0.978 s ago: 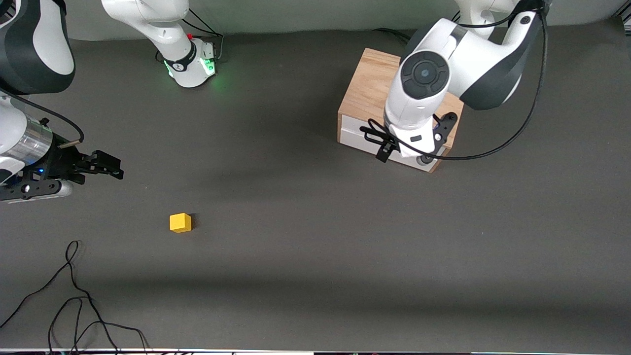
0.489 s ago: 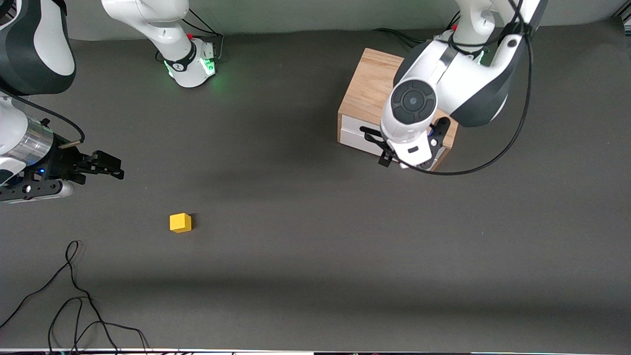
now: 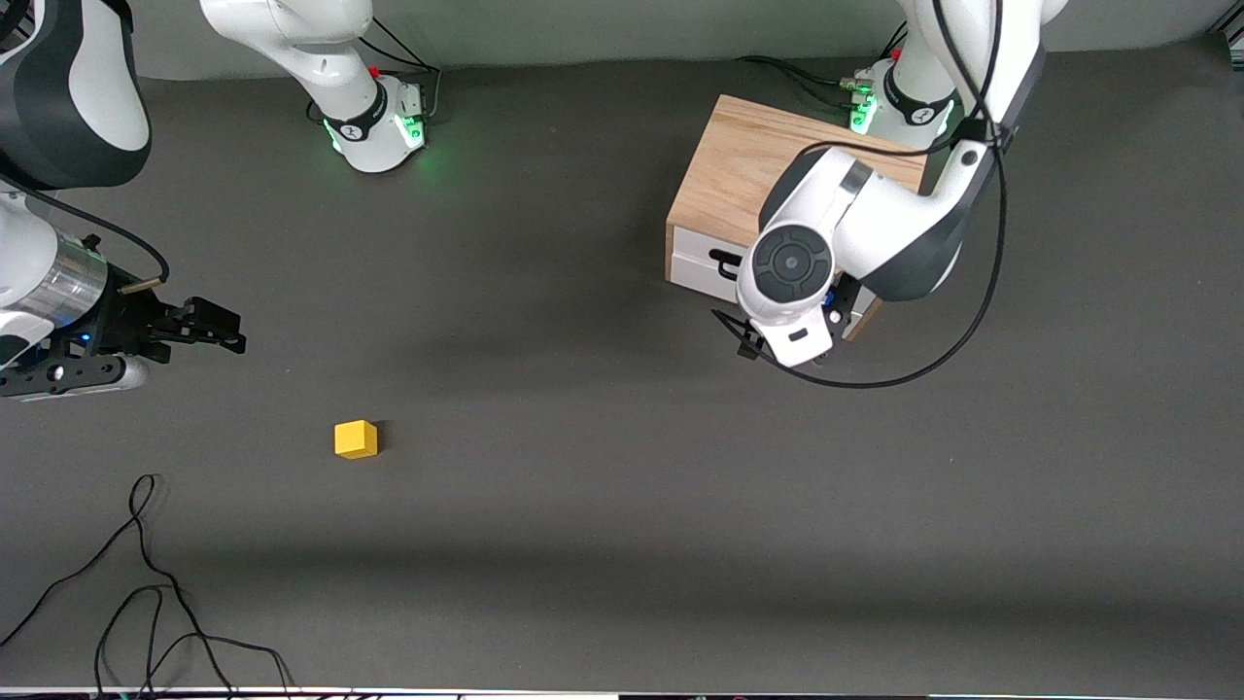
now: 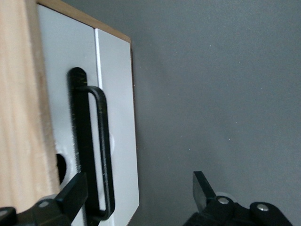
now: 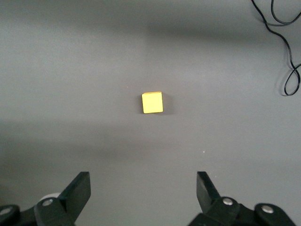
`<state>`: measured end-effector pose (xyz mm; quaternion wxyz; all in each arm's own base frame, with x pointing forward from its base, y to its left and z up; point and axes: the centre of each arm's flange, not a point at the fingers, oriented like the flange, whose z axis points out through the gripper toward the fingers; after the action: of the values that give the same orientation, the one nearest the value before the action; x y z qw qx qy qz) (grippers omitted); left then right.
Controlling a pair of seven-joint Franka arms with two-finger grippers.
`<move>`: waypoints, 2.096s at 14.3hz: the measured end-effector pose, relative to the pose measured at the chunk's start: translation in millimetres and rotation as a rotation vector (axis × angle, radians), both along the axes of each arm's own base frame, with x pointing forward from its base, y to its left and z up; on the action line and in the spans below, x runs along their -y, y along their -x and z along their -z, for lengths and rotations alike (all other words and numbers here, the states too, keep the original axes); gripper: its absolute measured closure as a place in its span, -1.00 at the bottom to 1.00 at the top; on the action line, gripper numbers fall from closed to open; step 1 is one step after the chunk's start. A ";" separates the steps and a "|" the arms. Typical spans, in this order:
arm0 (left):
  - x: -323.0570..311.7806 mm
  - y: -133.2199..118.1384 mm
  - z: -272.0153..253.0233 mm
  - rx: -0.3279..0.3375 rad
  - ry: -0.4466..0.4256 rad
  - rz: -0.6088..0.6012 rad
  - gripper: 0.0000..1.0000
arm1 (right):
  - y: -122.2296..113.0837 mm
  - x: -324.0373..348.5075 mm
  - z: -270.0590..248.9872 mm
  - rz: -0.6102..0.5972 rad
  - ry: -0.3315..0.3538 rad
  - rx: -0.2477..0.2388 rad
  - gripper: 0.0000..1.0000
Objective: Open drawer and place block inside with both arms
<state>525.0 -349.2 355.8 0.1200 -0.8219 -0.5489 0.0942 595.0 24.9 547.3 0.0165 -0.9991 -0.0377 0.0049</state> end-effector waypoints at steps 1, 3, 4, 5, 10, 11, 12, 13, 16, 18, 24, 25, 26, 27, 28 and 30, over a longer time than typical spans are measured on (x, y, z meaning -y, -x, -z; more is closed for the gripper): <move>-0.2 -0.8 8.3 -0.006 -0.007 0.004 -1.00 | 0.0 0.0 0.0 0.000 0.000 0.000 -1.00; -1.3 -0.3 20.9 -0.018 -0.018 0.014 -1.00 | 0.0 0.0 0.2 0.000 0.000 0.000 -1.00; -2.4 1.6 26.7 -0.027 -0.022 0.022 -1.00 | 0.1 0.0 0.3 0.000 0.000 -0.001 -1.00; -3.3 4.4 31.8 -0.036 -0.025 0.028 -1.00 | 0.1 0.0 0.4 0.000 0.000 -0.001 -1.00; -6.1 14.9 47.4 -0.067 -0.043 0.041 -1.00 | 0.1 0.1 0.8 0.000 0.000 -0.002 -1.00; -6.3 17.1 50.2 -0.073 -0.046 0.043 -1.00 | 0.2 0.1 0.9 0.000 0.000 -0.002 -1.00; -6.2 18.5 51.9 -0.075 -0.048 0.045 -1.00 | 0.2 0.1 0.9 0.000 0.000 -0.002 -1.00; -6.0 19.5 53.4 -0.077 -0.048 0.047 -1.00 | 0.2 0.1 1.0 0.000 0.000 -0.002 -1.00; -5.0 19.5 55.1 -0.068 -0.041 0.048 -1.00 | -0.6 1.1 4.5 0.002 0.000 -0.008 -1.00; -3.9 18.8 56.0 -0.058 -0.034 0.048 -1.00 | -4.6 1.2 10.1 0.002 -0.001 -0.003 -1.00; -3.0 18.5 66.0 -0.059 -0.029 0.048 -1.00 | -16.6 1.7 36.2 0.003 -0.003 -0.022 -1.00; -2.9 18.3 66.7 -0.059 -0.028 0.048 -1.00 | -17.8 2.2 39.4 0.002 0.003 -0.026 -1.00; -2.7 18.1 66.8 -0.057 -0.026 0.049 -1.00 | -19.3 3.1 42.7 -0.001 0.014 -0.027 -1.00; -2.2 17.4 66.4 -0.052 -0.022 0.050 -1.00 | -21.7 3.7 47.2 -0.003 0.022 -0.026 -1.00; -1.6 16.1 65.8 -0.043 -0.017 0.051 -1.00 | -24.4 3.6 53.2 -0.005 0.024 -0.028 -1.00; 0.2 12.2 63.3 -0.017 -0.004 0.053 -1.00 | -31.1 2.8 68.0 -0.006 0.023 -0.031 -1.00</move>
<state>512.8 -349.4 292.5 0.1289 -0.8350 -0.5261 0.0967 626.1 22.1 479.3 0.0054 -0.9989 -0.0406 0.0207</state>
